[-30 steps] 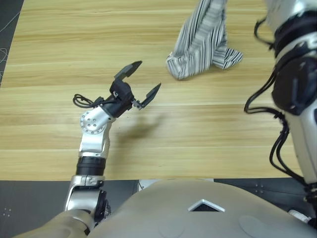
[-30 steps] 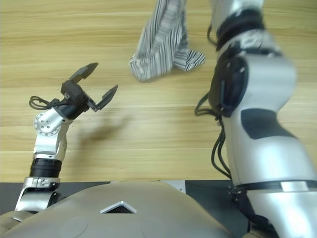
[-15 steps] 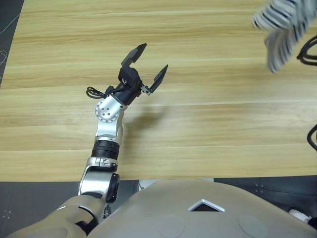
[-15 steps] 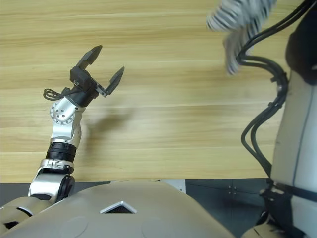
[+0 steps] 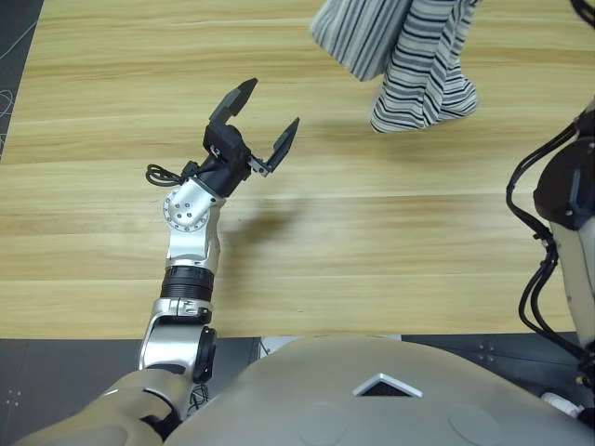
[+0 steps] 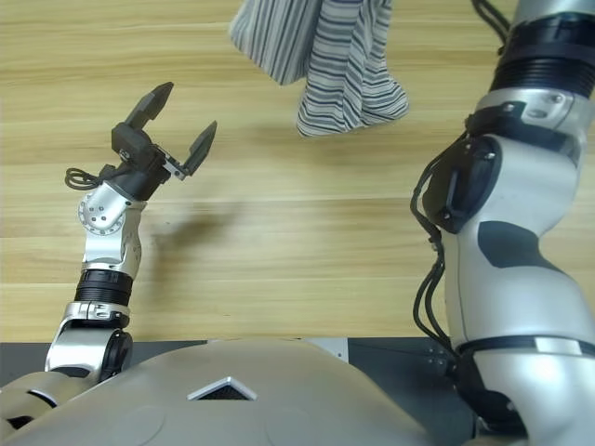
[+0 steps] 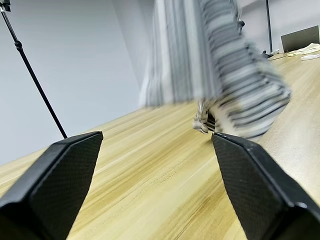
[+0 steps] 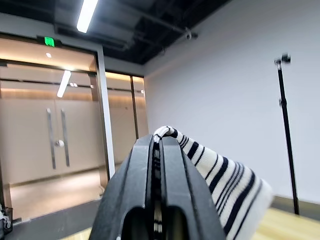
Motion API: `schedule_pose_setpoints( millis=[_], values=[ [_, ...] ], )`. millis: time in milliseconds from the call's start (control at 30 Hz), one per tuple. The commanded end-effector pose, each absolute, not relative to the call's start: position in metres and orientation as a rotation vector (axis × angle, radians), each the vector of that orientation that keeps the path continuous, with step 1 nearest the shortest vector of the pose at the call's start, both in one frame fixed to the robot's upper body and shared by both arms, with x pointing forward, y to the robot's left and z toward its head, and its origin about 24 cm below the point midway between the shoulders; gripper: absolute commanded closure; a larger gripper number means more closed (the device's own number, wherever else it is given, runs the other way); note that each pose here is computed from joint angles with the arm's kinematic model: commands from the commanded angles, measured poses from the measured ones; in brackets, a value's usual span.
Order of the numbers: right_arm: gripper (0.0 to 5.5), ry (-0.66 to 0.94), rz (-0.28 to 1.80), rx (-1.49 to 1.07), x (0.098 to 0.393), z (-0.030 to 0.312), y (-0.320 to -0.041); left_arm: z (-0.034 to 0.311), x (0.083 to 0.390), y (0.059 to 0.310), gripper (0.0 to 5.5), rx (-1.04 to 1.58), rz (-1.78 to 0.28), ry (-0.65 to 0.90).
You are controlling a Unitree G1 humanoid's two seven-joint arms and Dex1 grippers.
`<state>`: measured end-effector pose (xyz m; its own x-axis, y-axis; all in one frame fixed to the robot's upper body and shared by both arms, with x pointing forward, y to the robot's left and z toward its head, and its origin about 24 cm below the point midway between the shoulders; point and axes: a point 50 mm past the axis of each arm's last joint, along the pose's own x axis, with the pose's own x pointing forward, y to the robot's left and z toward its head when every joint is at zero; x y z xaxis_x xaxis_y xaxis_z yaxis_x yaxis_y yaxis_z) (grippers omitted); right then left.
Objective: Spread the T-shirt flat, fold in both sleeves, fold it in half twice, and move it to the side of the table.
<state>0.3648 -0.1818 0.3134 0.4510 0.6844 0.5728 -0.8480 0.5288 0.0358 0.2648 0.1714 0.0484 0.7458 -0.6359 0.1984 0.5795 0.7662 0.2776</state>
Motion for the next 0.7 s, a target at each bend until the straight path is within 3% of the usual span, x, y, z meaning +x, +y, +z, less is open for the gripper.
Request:
schedule_pose_setpoints(
  millis=[33, 300, 467, 567, 700],
  values=[
    [5.36, -0.608, 0.973, 0.318, 0.337, 0.331, -0.192, 0.054, 0.277, 0.175, 1.42, 0.194, -0.668, -0.306],
    [5.36, -0.725, 1.012, 0.345, 0.296, 0.366, -0.195, 0.062, 0.295, 0.17, 1.42, 0.17, -0.658, -0.364],
    [5.36, -0.7, 0.958, 0.406, 0.301, 0.365, -0.2, 0.061, 0.293, 0.17, 1.42, 0.154, -0.654, -0.379],
    [5.36, -0.564, 0.934, 0.438, 0.322, 0.337, -0.187, 0.058, 0.286, 0.169, 1.42, 0.146, -0.661, -0.377],
    [5.36, -0.232, 0.816, 0.354, 0.371, 0.246, -0.152, 0.051, 0.273, 0.168, 1.42, 0.138, -0.673, -0.343]
  ],
)
